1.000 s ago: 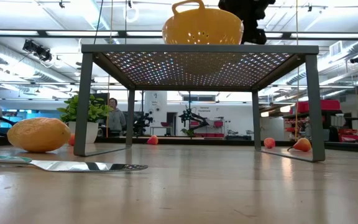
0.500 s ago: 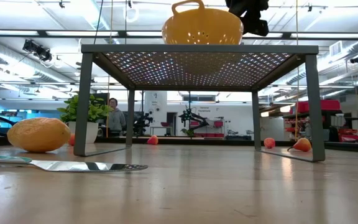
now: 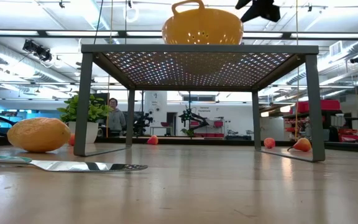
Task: Pick & Place Fruit
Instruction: Put the pear into the strainer bowl on the shelf
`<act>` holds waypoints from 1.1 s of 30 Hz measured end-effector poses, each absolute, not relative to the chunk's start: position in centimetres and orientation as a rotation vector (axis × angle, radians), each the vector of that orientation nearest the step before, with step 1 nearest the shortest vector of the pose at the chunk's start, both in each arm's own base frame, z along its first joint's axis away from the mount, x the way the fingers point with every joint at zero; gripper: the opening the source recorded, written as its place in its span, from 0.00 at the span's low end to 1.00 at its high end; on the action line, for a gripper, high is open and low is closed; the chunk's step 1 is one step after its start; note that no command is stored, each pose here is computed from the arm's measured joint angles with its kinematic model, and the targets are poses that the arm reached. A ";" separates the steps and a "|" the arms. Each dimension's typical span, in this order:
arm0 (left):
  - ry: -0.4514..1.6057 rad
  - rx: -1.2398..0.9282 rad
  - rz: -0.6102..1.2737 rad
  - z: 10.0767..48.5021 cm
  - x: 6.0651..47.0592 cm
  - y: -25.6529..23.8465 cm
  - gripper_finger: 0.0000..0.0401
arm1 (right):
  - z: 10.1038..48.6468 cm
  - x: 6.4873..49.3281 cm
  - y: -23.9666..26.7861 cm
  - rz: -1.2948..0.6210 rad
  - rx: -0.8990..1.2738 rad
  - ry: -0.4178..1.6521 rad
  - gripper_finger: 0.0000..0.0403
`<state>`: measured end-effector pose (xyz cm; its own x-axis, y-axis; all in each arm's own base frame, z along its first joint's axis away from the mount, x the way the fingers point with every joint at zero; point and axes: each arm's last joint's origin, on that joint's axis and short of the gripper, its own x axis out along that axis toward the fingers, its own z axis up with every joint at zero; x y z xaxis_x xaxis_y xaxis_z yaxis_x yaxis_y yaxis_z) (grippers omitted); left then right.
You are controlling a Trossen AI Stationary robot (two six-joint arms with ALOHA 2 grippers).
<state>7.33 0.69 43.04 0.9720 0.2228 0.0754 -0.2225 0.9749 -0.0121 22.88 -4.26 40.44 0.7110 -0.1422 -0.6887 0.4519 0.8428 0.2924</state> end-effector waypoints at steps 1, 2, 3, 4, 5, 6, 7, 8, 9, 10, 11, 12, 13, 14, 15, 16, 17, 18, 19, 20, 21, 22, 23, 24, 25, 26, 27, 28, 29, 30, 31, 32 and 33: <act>-0.077 -0.004 0.225 43.0 7.3 0.7 0.01 | 40.7 22.5 -4.2 -0.350 0.464 0.697 0.43; -0.077 -0.004 0.225 43.0 7.3 0.7 0.01 | 40.9 22.2 -4.2 -0.354 0.462 0.690 0.42; -0.077 -0.004 0.225 43.0 7.3 0.7 0.02 | 41.0 21.9 -4.1 -0.353 0.462 0.686 0.41; -0.077 -0.004 0.224 43.0 7.3 0.7 0.02 | 41.1 21.5 -4.1 -0.353 0.462 0.685 0.39; -0.077 -0.004 0.224 43.0 7.3 0.7 0.02 | 41.2 21.2 -4.0 -0.356 0.460 0.687 0.38; -0.076 -0.003 0.224 43.0 7.3 0.7 0.03 | 41.3 20.8 -4.0 -0.369 0.451 0.691 0.37; -0.076 0.001 0.225 43.0 7.3 0.7 0.03 | 41.4 20.4 -4.0 -0.390 0.441 0.692 0.36; -0.076 0.006 0.225 43.0 7.3 0.7 0.02 | 41.5 20.1 -4.0 -0.410 0.432 0.693 0.35; -0.075 0.010 0.225 43.0 7.3 0.7 0.02 | 41.5 19.8 -4.0 -0.430 0.423 0.695 0.35; -0.075 0.012 0.225 43.1 7.3 0.7 0.01 | 41.5 19.5 -4.0 -0.443 0.418 0.700 0.34; -0.075 0.012 0.225 43.0 7.3 0.7 0.01 | 41.5 19.3 -4.0 -0.456 0.413 0.705 0.34; -0.075 0.012 0.225 43.0 7.3 0.7 0.01 | 41.5 19.1 -4.0 -0.466 0.409 0.711 0.34; -0.075 0.013 0.225 43.0 7.3 0.7 0.01 | 41.5 19.0 -4.0 -0.478 0.403 0.718 0.34; -0.075 0.013 0.225 43.0 7.3 0.7 0.02 | 41.4 18.8 -4.0 -0.492 0.391 0.728 0.34; -0.075 0.013 0.225 43.0 7.3 0.7 0.03 | 41.3 18.7 -4.0 -0.509 0.382 0.741 0.34; -0.075 0.013 0.225 43.0 7.3 0.7 0.03 | 41.2 18.6 -4.0 -0.523 0.375 0.755 0.34; -0.075 0.015 0.225 43.0 7.3 0.7 0.03 | 41.1 18.6 -4.0 -0.536 0.369 0.766 0.34; -0.075 0.015 0.225 43.0 7.3 0.7 0.03 | 41.0 18.6 -4.1 -0.541 0.366 0.773 0.34; -0.075 0.015 0.225 43.0 7.3 0.7 0.03 | 41.0 18.6 -4.1 -0.543 0.365 0.777 0.34; -0.075 0.015 0.225 43.0 7.3 0.7 0.03 | 41.0 18.7 -4.1 -0.544 0.365 0.779 0.34; -0.075 0.015 0.225 43.0 7.3 0.7 0.02 | 40.9 18.7 -4.1 -0.544 0.365 0.779 0.34; -0.075 0.016 0.225 43.1 7.3 0.7 0.01 | 41.0 18.7 -4.1 -0.544 0.365 0.778 0.34; -0.075 0.015 0.225 43.0 7.3 0.7 0.01 | 41.0 18.6 -4.1 -0.544 0.365 0.778 0.34; -0.075 0.015 0.225 43.0 7.3 0.7 0.01 | 41.0 18.6 -4.1 -0.544 0.365 0.778 0.34; -0.075 0.015 0.225 43.0 7.3 0.7 0.02 | 41.0 18.6 -4.1 -0.544 0.365 0.778 0.34; -0.075 0.016 0.225 43.0 7.3 0.7 0.02 | 41.0 18.7 -4.1 -0.544 0.365 0.778 0.34; -0.075 0.016 0.225 43.0 7.3 0.7 0.03 | 41.0 18.6 -4.1 -0.543 0.365 0.778 0.34; -0.075 0.015 0.225 43.0 7.3 0.7 0.03 | 41.0 18.6 -4.1 -0.539 0.365 0.779 0.34; -0.075 0.015 0.225 43.0 7.3 0.7 0.04 | 41.0 18.7 -4.1 -0.539 0.364 0.779 0.34; -0.075 0.015 0.225 43.0 7.3 0.7 0.03 | 41.0 18.7 -4.1 -0.541 0.365 0.778 0.34; -0.075 0.015 0.225 43.0 7.3 0.7 0.03 | 41.0 18.7 -4.2 -0.544 0.366 0.772 0.34; -0.075 0.015 0.225 43.0 7.3 0.7 0.02 | 41.1 18.7 -4.4 -0.551 0.368 0.764 0.34; -0.075 0.015 0.225 43.0 7.3 0.7 0.01 | 41.1 18.6 -4.7 -0.558 0.365 0.759 0.34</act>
<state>7.33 0.68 43.04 0.9720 0.2224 0.0758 -0.2235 0.9747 0.0068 18.65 -4.69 41.09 0.5927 -0.3407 -0.7298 0.5949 0.7960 0.1115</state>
